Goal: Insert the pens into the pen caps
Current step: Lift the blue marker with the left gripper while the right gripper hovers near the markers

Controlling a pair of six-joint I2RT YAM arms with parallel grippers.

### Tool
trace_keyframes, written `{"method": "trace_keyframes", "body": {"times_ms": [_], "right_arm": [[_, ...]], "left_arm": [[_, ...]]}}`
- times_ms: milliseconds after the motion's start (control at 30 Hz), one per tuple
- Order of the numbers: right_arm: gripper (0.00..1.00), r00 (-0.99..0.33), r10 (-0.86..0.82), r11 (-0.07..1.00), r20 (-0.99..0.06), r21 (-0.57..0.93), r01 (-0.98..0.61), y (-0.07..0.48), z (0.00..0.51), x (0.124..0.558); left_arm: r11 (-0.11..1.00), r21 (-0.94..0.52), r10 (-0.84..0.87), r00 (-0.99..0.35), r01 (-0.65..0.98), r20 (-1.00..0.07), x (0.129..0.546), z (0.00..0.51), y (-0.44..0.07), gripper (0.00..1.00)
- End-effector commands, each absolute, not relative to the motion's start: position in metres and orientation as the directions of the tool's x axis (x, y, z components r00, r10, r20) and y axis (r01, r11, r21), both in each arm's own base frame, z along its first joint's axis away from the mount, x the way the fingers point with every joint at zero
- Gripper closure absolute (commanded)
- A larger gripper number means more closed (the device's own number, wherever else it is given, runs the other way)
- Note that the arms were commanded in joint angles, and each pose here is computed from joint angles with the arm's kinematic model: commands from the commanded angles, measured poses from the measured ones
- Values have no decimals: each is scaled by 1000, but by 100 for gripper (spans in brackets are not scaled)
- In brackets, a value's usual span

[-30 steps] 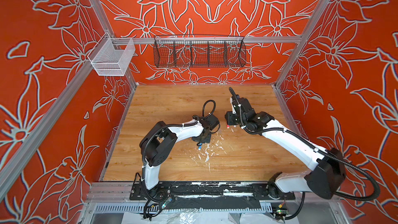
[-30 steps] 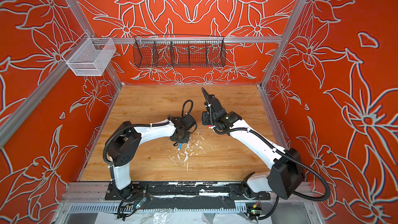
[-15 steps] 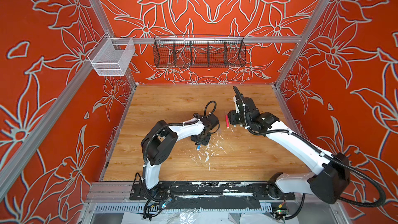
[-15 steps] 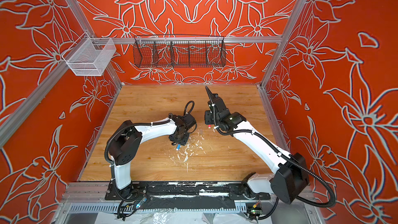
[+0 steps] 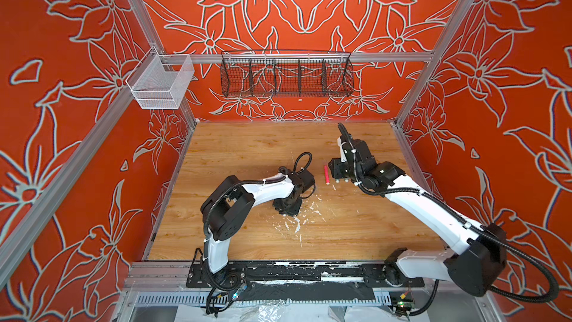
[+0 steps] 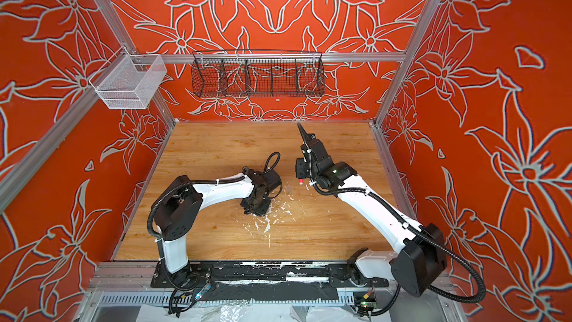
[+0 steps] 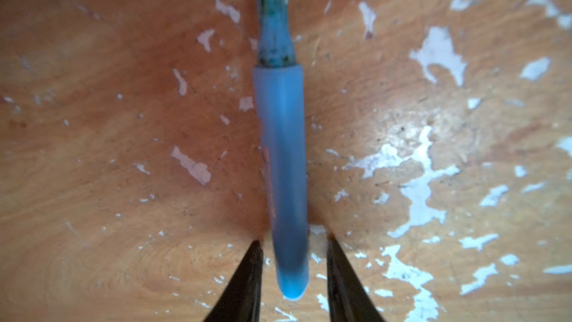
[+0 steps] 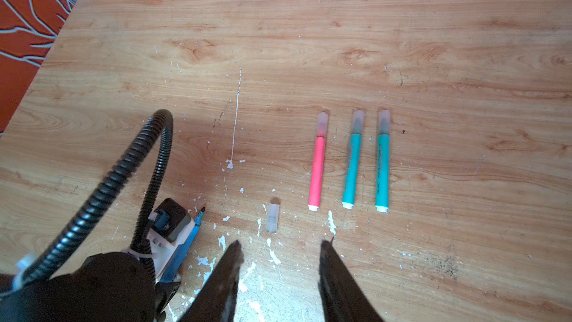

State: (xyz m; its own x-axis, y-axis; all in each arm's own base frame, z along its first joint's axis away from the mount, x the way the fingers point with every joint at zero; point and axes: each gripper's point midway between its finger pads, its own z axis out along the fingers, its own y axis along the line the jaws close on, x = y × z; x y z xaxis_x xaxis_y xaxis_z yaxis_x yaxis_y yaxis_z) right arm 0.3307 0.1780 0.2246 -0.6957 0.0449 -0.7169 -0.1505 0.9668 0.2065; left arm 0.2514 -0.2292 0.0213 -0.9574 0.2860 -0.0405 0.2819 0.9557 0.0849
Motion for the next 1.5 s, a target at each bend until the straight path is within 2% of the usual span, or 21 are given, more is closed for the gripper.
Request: {"method": "trace_keyframes", "body": {"times_ms": [0,167,300,400,467,567,633,767,867,1067,1200,1467], "right_arm": [[57,-679,53,969,-733,201,-142,170,230,326],[57,-673,55,969,-738,202,-143,167,233,321],[57,-665,59,970,-745,200,-138,166,230,325],[57,-660,146,967,-737,248,-63,155,212,333],[57,-681,223,944,-698,330,-28,149,199,334],[54,-685,279,890,-673,449,-79,159,192,334],[54,-723,313,851,-616,520,-75,166,185,331],[54,-824,268,747,-499,648,-150,201,179,325],[54,-845,278,636,-458,747,-196,225,182,323],[50,-825,255,640,-504,727,-246,236,201,320],[47,-840,265,635,-474,741,-218,240,199,320],[46,-869,223,621,-442,752,-223,265,191,318]], "left_arm": [[954,114,282,-959,279,-14,251,10,-226,73],[953,106,284,-959,284,16,248,8,-227,79],[950,126,289,-957,287,2,248,9,-220,95],[949,76,308,-950,305,-42,251,15,-228,99],[942,15,335,-937,335,-101,254,26,-238,100],[930,-31,351,-912,365,-214,262,48,-246,100],[928,-33,349,-895,371,-278,269,61,-247,100],[922,-59,333,-864,382,-376,279,83,-254,100],[919,-84,314,-844,386,-436,286,97,-261,99],[907,-147,291,-841,394,-457,291,109,-273,100],[904,-156,284,-832,398,-477,294,117,-276,100],[896,-188,260,-817,403,-514,300,134,-284,100]]}}
